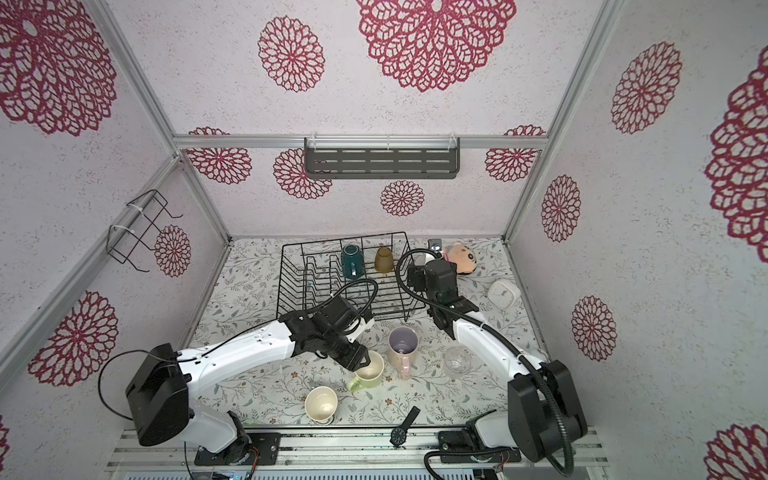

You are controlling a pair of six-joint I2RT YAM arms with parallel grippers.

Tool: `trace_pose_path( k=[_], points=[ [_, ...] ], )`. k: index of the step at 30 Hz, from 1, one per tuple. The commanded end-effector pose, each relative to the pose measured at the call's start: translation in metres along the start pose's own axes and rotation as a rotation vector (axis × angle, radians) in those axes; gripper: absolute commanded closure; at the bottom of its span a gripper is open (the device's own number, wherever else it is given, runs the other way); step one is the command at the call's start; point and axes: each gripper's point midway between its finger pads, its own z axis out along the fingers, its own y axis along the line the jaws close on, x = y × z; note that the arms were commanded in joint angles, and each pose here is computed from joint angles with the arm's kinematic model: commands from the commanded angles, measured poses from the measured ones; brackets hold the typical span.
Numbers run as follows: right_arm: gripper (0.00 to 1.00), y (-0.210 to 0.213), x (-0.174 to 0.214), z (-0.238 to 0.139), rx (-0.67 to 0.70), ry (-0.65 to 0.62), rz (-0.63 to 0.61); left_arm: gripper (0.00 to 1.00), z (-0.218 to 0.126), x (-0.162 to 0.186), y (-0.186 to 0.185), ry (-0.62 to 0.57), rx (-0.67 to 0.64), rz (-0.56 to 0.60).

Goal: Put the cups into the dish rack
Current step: 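Grasp the light green mug on the table with the left gripper while the right withdraws, then lift the light green mug over the rack toward the right gripper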

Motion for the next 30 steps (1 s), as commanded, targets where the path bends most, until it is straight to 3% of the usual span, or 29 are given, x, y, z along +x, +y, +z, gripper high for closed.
trace_pose_path(
  k=[1,6,13,15,23,30],
  points=[
    [0.09,-0.009,-0.029,-0.012,0.029,-0.100,0.066,0.46,0.007,-0.003,0.007,0.017,-0.038,0.031],
    [0.08,-0.009,-0.032,-0.017,0.015,-0.113,0.081,0.49,0.022,-0.003,0.015,0.073,-0.079,0.026],
    [0.08,-0.012,-0.031,-0.021,0.024,-0.117,0.086,0.90,0.027,-0.003,0.026,0.085,-0.136,0.018],
    [0.08,-0.015,-0.030,-0.022,0.036,-0.119,0.082,0.97,0.019,-0.004,0.028,0.065,-0.152,0.031],
    [0.08,-0.017,-0.031,-0.027,0.034,-0.123,0.086,1.00,-0.039,-0.022,0.026,-0.062,-0.065,-0.003],
    [0.01,-0.013,-0.036,-0.042,-0.027,-0.141,0.145,1.00,-0.124,-0.057,0.034,-0.330,0.126,-0.103]
  ],
)
